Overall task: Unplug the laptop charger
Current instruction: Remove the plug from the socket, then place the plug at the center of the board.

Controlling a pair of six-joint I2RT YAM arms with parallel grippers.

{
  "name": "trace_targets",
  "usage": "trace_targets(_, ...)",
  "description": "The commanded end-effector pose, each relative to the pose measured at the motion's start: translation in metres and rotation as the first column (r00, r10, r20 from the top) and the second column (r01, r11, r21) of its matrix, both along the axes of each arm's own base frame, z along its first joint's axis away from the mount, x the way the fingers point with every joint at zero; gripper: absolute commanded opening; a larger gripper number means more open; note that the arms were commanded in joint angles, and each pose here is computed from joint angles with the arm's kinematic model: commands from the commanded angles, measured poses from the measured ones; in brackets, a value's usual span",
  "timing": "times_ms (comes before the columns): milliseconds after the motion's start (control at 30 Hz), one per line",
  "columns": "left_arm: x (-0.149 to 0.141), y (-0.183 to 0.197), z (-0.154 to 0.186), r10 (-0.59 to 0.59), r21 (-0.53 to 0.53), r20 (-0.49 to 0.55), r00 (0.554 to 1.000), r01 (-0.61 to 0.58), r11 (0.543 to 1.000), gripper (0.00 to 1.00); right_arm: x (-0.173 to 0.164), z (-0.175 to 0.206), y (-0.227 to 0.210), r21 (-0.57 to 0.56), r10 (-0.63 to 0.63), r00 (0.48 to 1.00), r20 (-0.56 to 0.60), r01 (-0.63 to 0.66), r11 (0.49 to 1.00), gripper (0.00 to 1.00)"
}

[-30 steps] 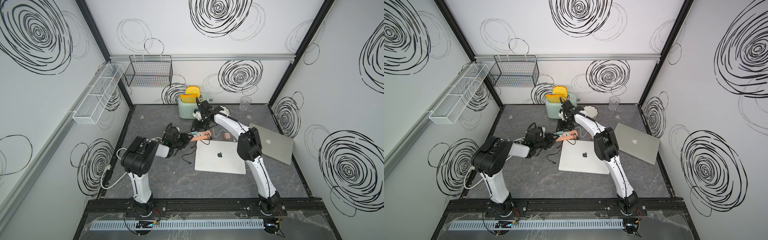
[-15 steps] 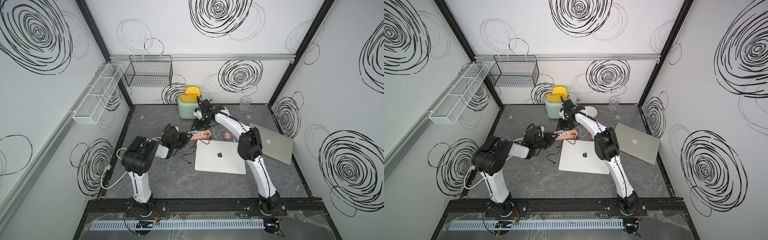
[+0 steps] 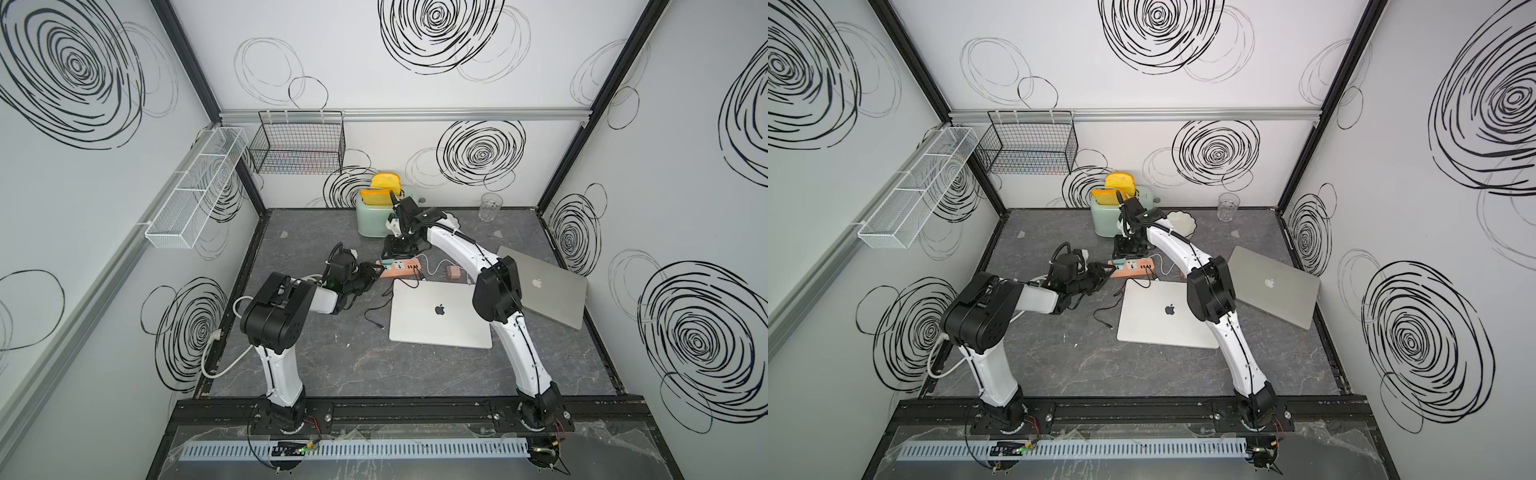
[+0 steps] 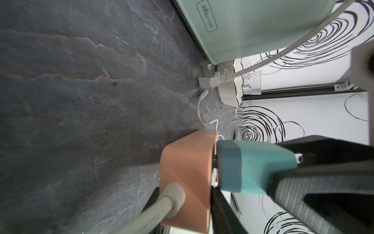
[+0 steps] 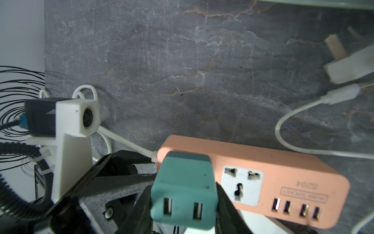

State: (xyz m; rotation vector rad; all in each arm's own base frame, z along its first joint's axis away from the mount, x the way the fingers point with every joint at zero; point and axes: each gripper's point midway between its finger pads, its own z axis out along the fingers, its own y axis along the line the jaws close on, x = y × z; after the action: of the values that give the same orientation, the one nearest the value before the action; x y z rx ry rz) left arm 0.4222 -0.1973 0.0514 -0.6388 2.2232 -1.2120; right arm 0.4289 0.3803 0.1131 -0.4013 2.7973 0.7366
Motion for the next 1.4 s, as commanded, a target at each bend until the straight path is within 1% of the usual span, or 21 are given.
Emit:
trace_targets(0,-0.037,0.033,-0.078,0.094,0.186,-0.24,0.966,-0.05,0.981,0.0,-0.002,0.048,0.024,0.117,0.028,0.996,0.081,-0.037,0.992,0.19)
trace_targets(200,-0.036,0.035,-0.082,0.113,0.145,-0.274,0.955,-0.075,0.987,0.0,-0.007,0.058,0.038,0.167,0.051,0.994,0.094,-0.066,0.984,0.19)
trace_targets(367,-0.038,0.041,-0.09,0.123,0.169,-0.294,0.948,-0.075,0.983,0.0,-0.008,0.063,0.042,0.206,0.051,0.996,0.075,-0.065,0.976,0.2)
trace_targets(500,-0.041,0.045,-0.097,0.125,0.195,-0.304,0.944,-0.067,0.979,0.0,-0.009,0.078,0.054,0.295,0.076,0.993,0.089,-0.099,0.95,0.2)
trace_targets(600,-0.043,0.047,-0.098,0.13,0.203,-0.3,0.945,-0.07,0.977,0.0,-0.009,0.078,0.055,0.287,0.075,0.991,0.108,-0.103,0.952,0.2)
trace_targets(733,-0.042,0.047,-0.095,0.125,0.191,-0.291,0.949,-0.07,0.979,0.0,-0.003,0.061,0.034,0.189,0.039,0.995,0.092,-0.056,0.98,0.19)
trace_targets(933,-0.036,0.052,-0.083,0.117,0.177,-0.257,0.959,-0.073,0.982,0.01,0.016,0.053,-0.014,0.114,-0.029,0.996,0.081,0.019,0.993,0.19)
trace_targets(1067,-0.034,0.055,-0.078,0.12,0.146,-0.246,0.962,-0.085,0.986,0.03,0.011,0.036,-0.049,0.033,-0.051,0.996,0.069,0.049,0.998,0.19)
trace_targets(1133,-0.034,0.056,-0.077,0.111,0.148,-0.245,0.963,-0.076,0.986,0.02,0.006,0.026,-0.064,0.002,-0.063,0.996,0.059,0.063,0.998,0.19)
trace_targets(1167,-0.035,0.057,-0.078,0.107,0.156,-0.253,0.962,-0.069,0.985,0.07,0.005,0.021,-0.072,-0.004,-0.076,0.996,0.055,0.077,0.997,0.19)
trace_targets(1233,-0.039,0.059,-0.081,0.107,0.167,-0.266,0.958,-0.063,0.984,0.09,0.004,0.014,-0.085,-0.004,-0.099,0.994,0.048,0.1,0.995,0.19)
trace_targets(1300,-0.042,0.059,-0.084,0.099,0.161,-0.281,0.955,-0.055,0.985,0.13,0.008,0.008,-0.094,0.044,-0.127,0.991,0.051,0.124,0.991,0.19)
trace_targets(1367,-0.044,0.058,-0.086,0.094,0.154,-0.293,0.951,-0.05,0.987,0.18,0.006,-0.004,-0.101,0.063,-0.154,0.988,0.026,0.152,0.986,0.2)
